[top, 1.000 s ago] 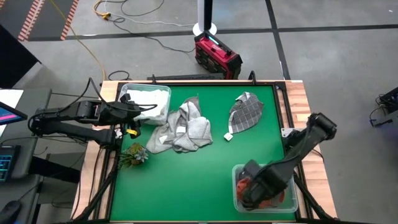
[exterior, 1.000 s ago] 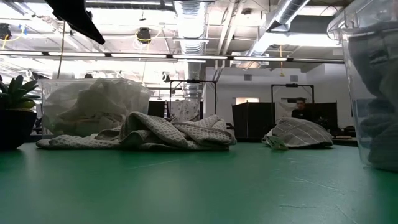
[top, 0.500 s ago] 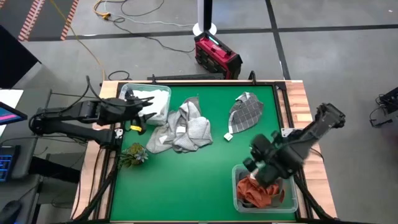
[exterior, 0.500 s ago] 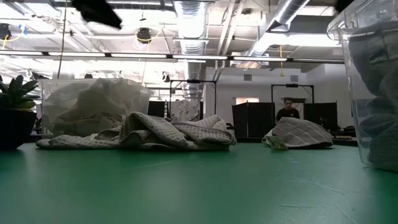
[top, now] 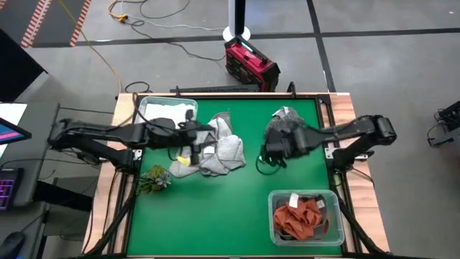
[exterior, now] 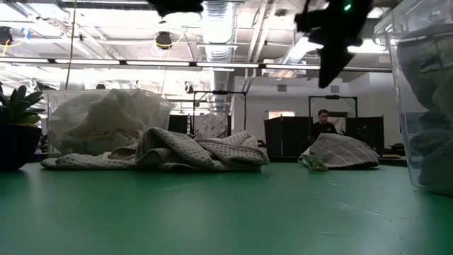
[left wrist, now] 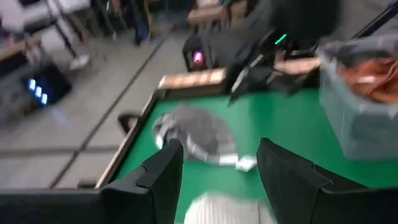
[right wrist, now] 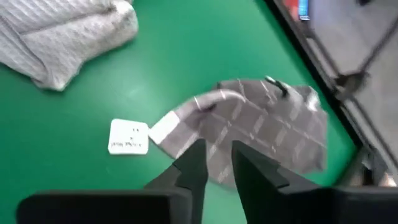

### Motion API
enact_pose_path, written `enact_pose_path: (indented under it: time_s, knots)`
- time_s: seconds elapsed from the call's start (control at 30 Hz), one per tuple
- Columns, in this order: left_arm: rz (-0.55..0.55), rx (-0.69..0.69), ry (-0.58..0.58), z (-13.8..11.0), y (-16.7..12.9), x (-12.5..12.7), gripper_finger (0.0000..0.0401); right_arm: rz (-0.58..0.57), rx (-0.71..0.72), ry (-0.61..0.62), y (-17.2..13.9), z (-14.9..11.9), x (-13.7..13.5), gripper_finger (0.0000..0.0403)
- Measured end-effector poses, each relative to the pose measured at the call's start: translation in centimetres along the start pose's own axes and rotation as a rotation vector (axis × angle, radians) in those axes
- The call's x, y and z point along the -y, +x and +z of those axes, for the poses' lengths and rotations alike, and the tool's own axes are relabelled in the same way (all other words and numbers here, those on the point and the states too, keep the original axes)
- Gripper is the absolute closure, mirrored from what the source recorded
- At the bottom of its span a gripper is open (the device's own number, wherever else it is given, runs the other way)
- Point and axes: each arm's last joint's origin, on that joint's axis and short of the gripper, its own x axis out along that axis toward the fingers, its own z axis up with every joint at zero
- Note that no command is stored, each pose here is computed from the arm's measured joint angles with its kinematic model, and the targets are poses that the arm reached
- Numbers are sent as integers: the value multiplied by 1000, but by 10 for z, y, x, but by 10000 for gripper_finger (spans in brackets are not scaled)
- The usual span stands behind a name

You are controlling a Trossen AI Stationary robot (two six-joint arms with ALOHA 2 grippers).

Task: Sort towels by color in basket
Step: Put the gray checkered towel into the bottom transparent bin

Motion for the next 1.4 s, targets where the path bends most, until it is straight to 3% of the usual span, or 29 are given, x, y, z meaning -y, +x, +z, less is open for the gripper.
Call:
enact_pose_path:
  time_s: [0.2,0.33,0.5,0.7,0.87,0.97,1.17,1.27,1.4]
  knots:
    - [-25,136,58,7,22,20,205,79,-69,28,41,22,37,206]
    - [-43,92,76,-1,30,27,205,155,-112,36,72,21,51,149]
    - [17,68,50,-33,30,31,205,111,-179,48,93,7,65,123]
    - [158,152,21,-58,2,20,205,60,-220,98,107,-13,81,121]
    - [166,165,-39,-61,-31,9,205,9,-274,186,122,-29,99,121]
    - [159,150,-82,-60,-49,3,205,57,-277,241,135,-36,102,121]
    - [134,137,-137,-60,-72,-3,205,191,-222,236,153,-39,85,126]
    - [118,149,-144,-59,-77,-2,205,226,-199,227,154,-36,79,150]
    - [100,160,-137,-58,-79,0,205,256,-204,210,157,-35,73,232]
